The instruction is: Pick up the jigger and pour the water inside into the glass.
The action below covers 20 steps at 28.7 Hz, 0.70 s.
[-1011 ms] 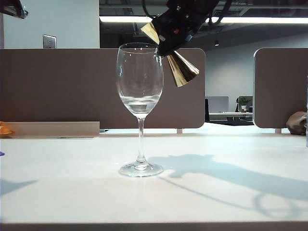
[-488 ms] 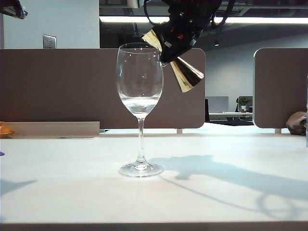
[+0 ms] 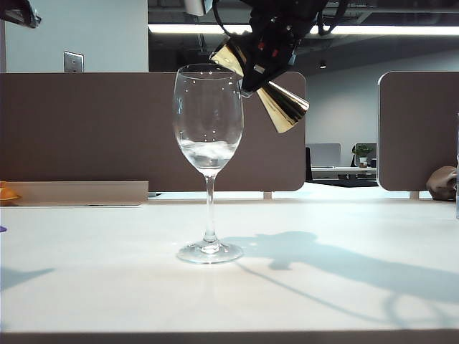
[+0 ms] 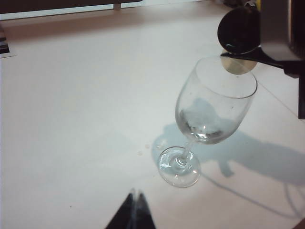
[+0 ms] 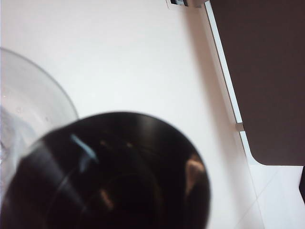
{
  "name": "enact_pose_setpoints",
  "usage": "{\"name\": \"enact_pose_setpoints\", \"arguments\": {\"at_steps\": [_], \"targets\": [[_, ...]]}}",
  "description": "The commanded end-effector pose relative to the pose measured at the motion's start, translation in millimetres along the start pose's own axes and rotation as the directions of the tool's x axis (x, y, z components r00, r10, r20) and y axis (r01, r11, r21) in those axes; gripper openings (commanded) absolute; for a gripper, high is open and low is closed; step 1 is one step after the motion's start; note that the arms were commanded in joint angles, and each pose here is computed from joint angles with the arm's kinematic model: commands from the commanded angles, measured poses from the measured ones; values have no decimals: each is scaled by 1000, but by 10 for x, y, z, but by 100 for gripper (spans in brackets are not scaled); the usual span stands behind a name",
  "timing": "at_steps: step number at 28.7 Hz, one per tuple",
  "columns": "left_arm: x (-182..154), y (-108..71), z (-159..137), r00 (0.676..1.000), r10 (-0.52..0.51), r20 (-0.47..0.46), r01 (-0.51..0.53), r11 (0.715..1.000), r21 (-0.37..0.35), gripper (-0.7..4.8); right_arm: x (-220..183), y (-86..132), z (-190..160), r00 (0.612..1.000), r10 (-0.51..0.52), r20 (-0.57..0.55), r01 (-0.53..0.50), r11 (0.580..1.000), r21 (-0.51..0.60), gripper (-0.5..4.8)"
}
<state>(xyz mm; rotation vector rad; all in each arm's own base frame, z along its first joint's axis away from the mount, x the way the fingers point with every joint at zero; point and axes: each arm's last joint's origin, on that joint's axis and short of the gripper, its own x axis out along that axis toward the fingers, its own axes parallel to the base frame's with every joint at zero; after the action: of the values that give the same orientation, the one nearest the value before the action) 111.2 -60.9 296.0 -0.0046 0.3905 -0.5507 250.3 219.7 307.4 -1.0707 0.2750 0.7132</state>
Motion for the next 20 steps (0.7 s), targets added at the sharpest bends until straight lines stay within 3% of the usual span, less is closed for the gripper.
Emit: {"name": "enact_pose_setpoints", "arguments": {"at_steps": [1,20], "targets": [[-17,-5,37,1000,0,23,0,1000,3,-4,-33,-36,22,1000,-31,2,31,999,-24,-2],[-17,-6,36,1000,-4,22,4,1000,4,-4,-37,-67,34,993,-113,-43,95,948,-304,-2]]}}
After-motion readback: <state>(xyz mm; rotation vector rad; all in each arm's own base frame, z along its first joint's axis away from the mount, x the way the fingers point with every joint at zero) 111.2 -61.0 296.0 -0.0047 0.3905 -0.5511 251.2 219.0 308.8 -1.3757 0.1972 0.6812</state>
